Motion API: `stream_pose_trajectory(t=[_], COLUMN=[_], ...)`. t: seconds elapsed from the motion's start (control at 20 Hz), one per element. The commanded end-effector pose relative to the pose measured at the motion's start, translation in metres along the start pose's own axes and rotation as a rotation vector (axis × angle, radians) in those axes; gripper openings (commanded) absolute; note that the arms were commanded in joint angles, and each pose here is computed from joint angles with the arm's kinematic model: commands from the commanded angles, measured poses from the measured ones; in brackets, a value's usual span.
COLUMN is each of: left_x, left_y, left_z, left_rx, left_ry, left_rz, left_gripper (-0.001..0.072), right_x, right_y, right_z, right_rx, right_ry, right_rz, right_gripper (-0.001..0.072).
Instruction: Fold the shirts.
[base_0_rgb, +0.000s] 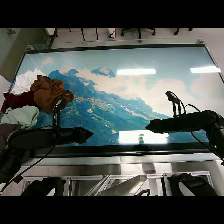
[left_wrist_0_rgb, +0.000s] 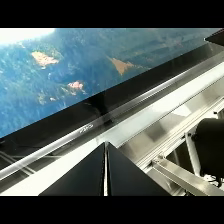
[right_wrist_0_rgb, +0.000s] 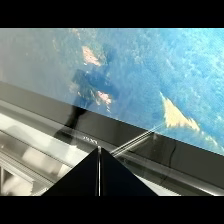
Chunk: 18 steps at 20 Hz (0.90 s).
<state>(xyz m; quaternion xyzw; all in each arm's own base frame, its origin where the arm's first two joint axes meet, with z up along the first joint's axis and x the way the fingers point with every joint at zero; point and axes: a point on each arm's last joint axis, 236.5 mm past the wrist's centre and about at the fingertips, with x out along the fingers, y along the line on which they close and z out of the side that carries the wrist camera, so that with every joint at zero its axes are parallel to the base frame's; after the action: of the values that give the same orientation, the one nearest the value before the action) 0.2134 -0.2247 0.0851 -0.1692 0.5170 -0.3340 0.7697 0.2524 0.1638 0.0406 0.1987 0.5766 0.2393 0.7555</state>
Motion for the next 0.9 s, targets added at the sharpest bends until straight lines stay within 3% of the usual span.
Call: stream_pose_trajectory(t=[0.0,0.6,0.7,0.85], left_x=[0.0,-0.001,-0.012,-0.071], left_y=[0.0,0.003,0.044,0.151], left_z=[0.0,0.015,0.041,0.09], left_rx=[0.0,0.003,0.053,-0.073], left_ry=[0.0,-0.065,-0.154,-0.289], left_rz=[0.0,0.012,0.169,0.515], left_gripper=[0.0013,0.0013,0.0011,0.0013], right_x=[0.0,0.0,0.0,0.001], right_y=[0.0,0.0,0.0,-0.001], right_z=[0.0,0.0,0.0,0.003], right_rx=[-0.001,-0.001,-0.001,0.002], right_ry=[0.0,0.0,0.0,-0.011], right_rz=[0.001,0.001,0.001,-0.001], right_gripper=[0.0023,0.0023,0.0023,0.0023])
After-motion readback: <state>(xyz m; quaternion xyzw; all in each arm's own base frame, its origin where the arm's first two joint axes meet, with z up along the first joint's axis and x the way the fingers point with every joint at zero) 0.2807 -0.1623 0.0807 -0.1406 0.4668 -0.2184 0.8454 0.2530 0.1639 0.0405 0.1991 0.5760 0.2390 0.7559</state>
